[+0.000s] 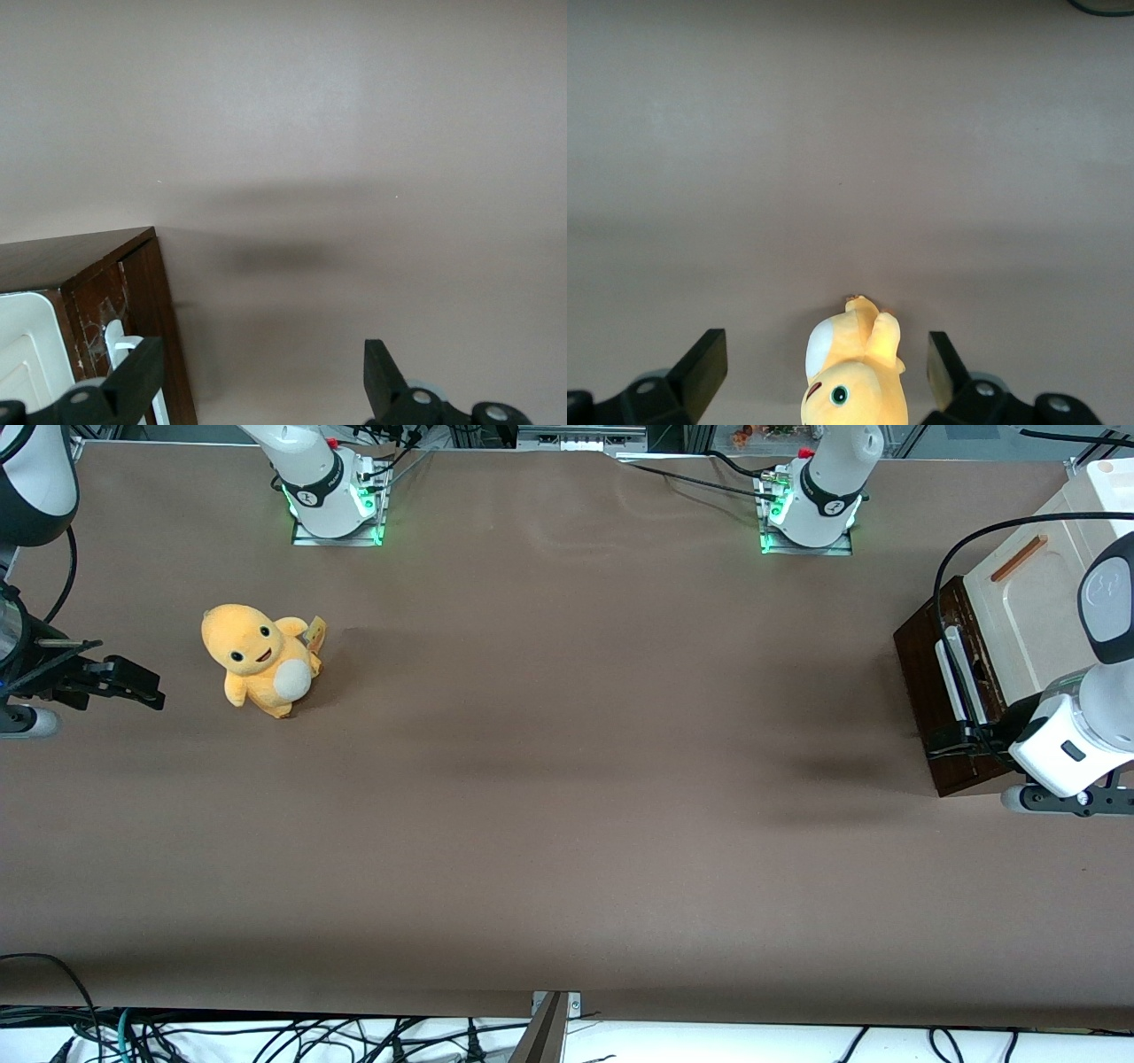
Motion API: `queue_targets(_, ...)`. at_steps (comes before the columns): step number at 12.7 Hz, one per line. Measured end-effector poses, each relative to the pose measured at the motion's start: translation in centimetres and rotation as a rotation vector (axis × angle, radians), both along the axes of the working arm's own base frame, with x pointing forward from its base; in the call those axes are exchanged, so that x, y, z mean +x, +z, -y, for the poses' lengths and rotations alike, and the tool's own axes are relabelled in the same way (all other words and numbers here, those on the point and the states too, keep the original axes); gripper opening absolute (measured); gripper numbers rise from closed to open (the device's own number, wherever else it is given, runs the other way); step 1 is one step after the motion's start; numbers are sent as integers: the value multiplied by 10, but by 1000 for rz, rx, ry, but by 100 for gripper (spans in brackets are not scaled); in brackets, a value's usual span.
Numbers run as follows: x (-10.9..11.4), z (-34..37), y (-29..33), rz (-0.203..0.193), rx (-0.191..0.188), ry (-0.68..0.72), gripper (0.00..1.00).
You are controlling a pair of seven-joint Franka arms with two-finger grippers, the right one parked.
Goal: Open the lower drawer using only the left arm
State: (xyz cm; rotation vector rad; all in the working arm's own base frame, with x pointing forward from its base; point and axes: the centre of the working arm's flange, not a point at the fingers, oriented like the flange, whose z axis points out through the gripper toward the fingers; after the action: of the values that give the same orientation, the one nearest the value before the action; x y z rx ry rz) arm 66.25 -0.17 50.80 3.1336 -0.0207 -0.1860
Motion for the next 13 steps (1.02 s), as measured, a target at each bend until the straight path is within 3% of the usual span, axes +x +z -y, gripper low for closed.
queue_targets(13,-2,-5,-1,-17,1,8,100)
